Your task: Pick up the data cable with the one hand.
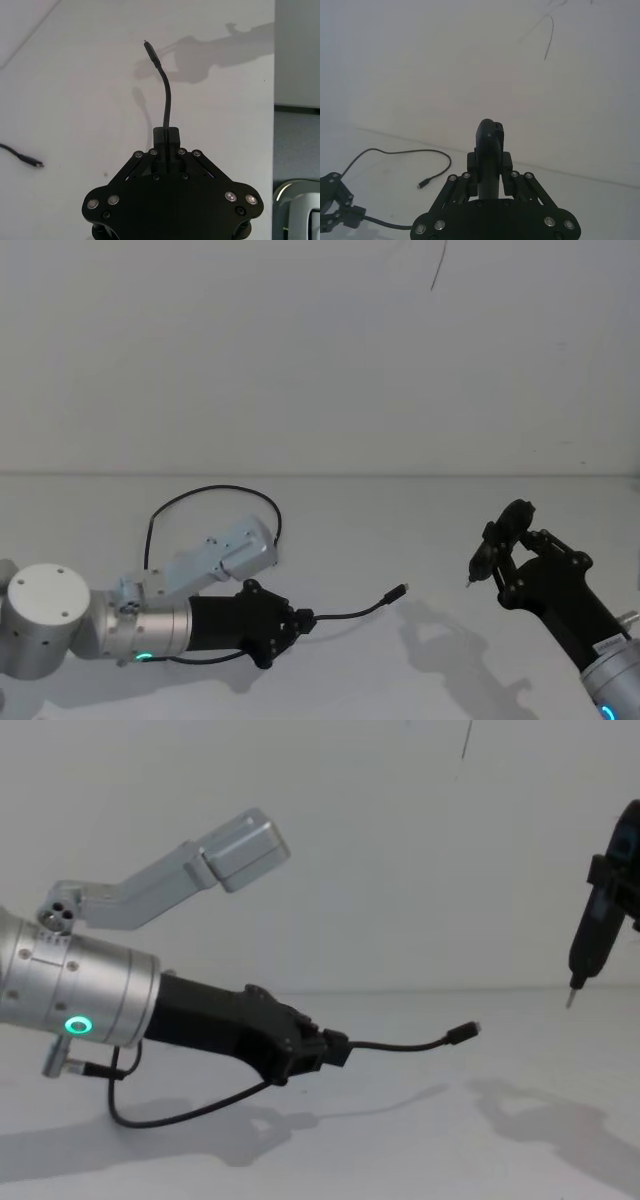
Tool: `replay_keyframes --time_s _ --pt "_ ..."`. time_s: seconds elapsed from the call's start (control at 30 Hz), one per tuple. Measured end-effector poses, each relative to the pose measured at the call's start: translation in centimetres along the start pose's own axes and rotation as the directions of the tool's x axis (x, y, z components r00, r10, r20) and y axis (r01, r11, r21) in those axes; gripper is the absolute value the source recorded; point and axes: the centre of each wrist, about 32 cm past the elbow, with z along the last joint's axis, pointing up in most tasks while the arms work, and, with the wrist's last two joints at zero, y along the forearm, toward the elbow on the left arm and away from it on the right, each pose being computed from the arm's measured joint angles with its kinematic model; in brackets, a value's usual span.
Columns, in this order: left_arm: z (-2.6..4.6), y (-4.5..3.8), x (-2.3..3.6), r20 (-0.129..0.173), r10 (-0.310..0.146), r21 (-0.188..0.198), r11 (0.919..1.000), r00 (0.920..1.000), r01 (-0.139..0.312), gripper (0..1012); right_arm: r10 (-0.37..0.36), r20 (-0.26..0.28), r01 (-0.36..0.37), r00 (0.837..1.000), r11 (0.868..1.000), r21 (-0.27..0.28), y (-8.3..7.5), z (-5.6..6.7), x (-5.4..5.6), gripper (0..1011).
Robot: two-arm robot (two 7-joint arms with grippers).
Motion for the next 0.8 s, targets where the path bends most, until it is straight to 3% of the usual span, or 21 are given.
replay_keyframes --time_s 0.3,0.8 --pt "0.95 -0.87 -0.26 0.018 0.010 -0.010 0.9999 0.9998 -0.010 40 0.038 -0.010 -0.038 0.999 0.999 0.035 0.4 -0.1 1.8 263" --pt "1.59 -1.45 -0.45 0.028 0.016 -0.016 0.9997 0.9995 -0.016 40 0.078 -0.058 -0.075 0.995 0.996 0.058 1.1 -0.8 3.2 263"
